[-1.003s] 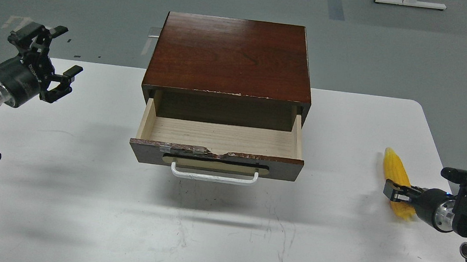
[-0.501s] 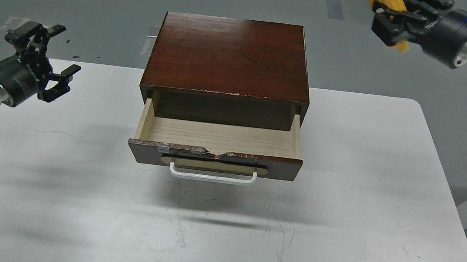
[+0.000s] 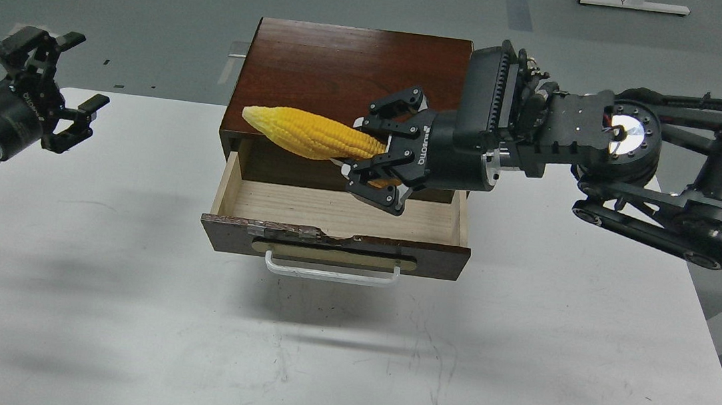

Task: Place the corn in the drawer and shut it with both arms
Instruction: 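Lower the corn into the drawer and open the right gripper, then withdraw the right gripper away from the drawer, then bring the left gripper down to the front of the drawer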

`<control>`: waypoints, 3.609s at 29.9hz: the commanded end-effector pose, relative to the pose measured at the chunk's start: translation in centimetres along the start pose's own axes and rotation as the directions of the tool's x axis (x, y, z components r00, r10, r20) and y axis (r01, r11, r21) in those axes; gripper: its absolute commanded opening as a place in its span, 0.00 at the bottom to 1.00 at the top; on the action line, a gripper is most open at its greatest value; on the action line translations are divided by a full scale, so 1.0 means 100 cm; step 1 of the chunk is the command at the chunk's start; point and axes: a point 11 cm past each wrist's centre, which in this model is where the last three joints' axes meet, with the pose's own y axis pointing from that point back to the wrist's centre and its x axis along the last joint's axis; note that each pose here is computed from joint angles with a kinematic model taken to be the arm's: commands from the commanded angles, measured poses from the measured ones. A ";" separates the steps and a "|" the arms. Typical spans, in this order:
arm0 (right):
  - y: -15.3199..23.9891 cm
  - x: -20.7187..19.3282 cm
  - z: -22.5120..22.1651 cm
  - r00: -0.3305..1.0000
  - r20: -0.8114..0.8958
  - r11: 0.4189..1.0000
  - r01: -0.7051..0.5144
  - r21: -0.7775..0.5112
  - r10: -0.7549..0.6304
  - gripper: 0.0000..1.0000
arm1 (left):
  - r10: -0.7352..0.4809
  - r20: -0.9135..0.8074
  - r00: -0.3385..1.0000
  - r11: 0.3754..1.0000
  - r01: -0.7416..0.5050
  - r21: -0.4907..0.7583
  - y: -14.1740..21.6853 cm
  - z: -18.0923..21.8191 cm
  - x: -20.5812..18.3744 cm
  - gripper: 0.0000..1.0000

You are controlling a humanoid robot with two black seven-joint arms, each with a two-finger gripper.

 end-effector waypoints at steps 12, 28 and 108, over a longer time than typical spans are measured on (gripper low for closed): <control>-0.005 -0.019 0.000 0.998 0.058 1.000 0.019 -0.013 -0.018 1.00 | 0.022 0.003 1.000 1.000 -0.022 0.010 0.008 -0.001 0.008 0.98; 0.060 0.091 0.113 0.511 0.681 0.851 -0.291 -0.437 0.524 1.00 | 0.032 0.006 0.999 0.999 -0.032 -0.001 0.009 0.003 0.012 0.98; 0.204 -0.291 0.045 -0.628 0.261 0.600 0.416 -0.683 0.733 1.00 | -0.852 0.503 0.145 0.380 0.833 0.402 0.071 -0.075 -0.297 0.00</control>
